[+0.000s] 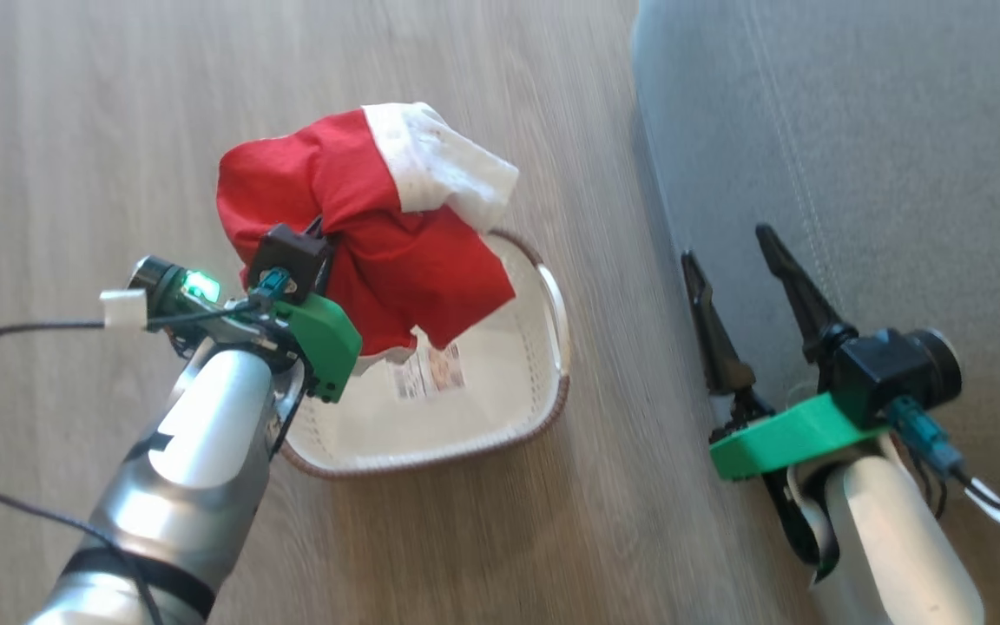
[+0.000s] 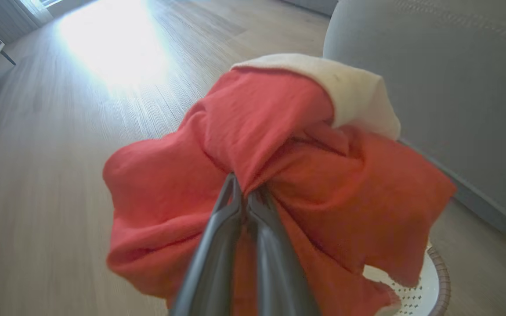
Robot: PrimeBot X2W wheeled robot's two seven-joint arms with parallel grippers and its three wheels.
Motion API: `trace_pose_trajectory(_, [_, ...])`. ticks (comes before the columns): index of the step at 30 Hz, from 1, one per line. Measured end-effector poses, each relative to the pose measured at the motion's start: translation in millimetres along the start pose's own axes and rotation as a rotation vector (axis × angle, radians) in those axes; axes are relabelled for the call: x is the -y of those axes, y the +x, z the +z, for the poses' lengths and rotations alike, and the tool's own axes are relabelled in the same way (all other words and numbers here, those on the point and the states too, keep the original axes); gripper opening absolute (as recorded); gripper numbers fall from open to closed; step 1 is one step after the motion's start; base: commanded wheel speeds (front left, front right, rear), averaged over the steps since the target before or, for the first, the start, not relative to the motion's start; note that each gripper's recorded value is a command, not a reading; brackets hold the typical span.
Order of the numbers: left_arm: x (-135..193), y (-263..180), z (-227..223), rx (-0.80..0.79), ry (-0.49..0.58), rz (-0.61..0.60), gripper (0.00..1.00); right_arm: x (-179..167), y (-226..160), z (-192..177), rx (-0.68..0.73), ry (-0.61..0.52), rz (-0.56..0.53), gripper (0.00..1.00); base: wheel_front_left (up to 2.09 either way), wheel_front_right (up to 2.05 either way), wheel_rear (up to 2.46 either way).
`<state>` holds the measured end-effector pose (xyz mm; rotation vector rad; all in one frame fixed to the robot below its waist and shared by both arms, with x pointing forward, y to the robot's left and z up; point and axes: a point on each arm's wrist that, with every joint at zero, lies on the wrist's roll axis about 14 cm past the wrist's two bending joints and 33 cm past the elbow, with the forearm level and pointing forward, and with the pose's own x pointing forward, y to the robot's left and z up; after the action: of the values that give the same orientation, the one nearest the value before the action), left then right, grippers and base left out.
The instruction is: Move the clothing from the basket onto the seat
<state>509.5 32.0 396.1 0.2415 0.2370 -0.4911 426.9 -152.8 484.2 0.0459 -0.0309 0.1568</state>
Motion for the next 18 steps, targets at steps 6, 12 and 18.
trace_pose_trajectory(6, [-18.8,-33.4,62.8,0.176,-0.038,0.096,0.0,-12.3,-16.8,19.1,0.042,0.003,0.022,1.0,0.0,0.0,0.0])
trace_pose_trajectory(12, [-39.0,-79.5,131.6,0.394,-0.087,0.204,0.0,-22.6,-33.9,40.5,0.096,0.0,0.041,1.0,0.0,0.0,0.0])
trace_pose_trajectory(18, [-50.8,-120.1,178.9,0.565,-0.135,0.271,0.0,-28.9,-46.1,49.6,0.121,-0.009,0.052,1.0,0.0,0.0,0.0])
